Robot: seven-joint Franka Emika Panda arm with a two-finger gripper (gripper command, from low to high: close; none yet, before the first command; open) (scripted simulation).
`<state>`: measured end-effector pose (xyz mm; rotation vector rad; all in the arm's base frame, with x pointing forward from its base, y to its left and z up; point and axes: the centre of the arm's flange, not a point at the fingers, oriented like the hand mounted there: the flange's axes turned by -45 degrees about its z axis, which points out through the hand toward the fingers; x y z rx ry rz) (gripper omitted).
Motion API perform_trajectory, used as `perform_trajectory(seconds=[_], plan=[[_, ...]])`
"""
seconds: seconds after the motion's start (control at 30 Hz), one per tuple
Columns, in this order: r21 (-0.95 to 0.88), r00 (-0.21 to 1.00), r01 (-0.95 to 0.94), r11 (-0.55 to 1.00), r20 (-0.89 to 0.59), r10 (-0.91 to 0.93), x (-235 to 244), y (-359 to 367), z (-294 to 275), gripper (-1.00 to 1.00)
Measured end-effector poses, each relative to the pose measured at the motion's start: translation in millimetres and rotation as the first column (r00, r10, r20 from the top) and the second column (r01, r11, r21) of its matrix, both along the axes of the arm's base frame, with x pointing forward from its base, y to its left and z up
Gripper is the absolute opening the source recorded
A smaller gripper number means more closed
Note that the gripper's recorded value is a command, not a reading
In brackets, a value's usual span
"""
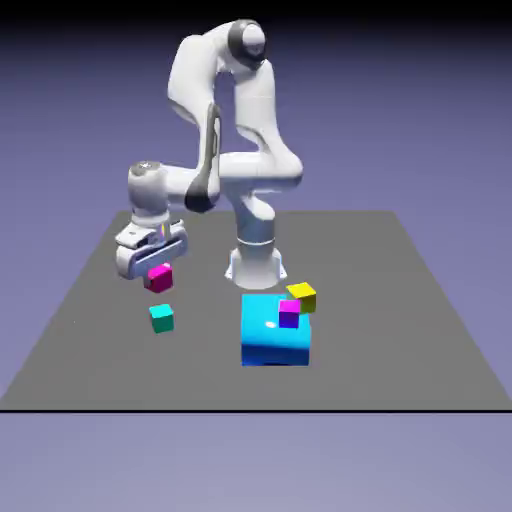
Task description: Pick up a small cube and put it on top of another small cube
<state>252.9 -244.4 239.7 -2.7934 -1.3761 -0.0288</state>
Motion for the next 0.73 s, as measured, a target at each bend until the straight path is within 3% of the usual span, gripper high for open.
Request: perform_trajectory(seconds=[0.37,0.73], plan=[[0.062,1.000,-0.007,0.998,0.010,0.007,8,4,-37,-1.00],[-0.020,1.000,0.006,1.000,0.000,-0.006,-2,-1,-62,-1.00]])
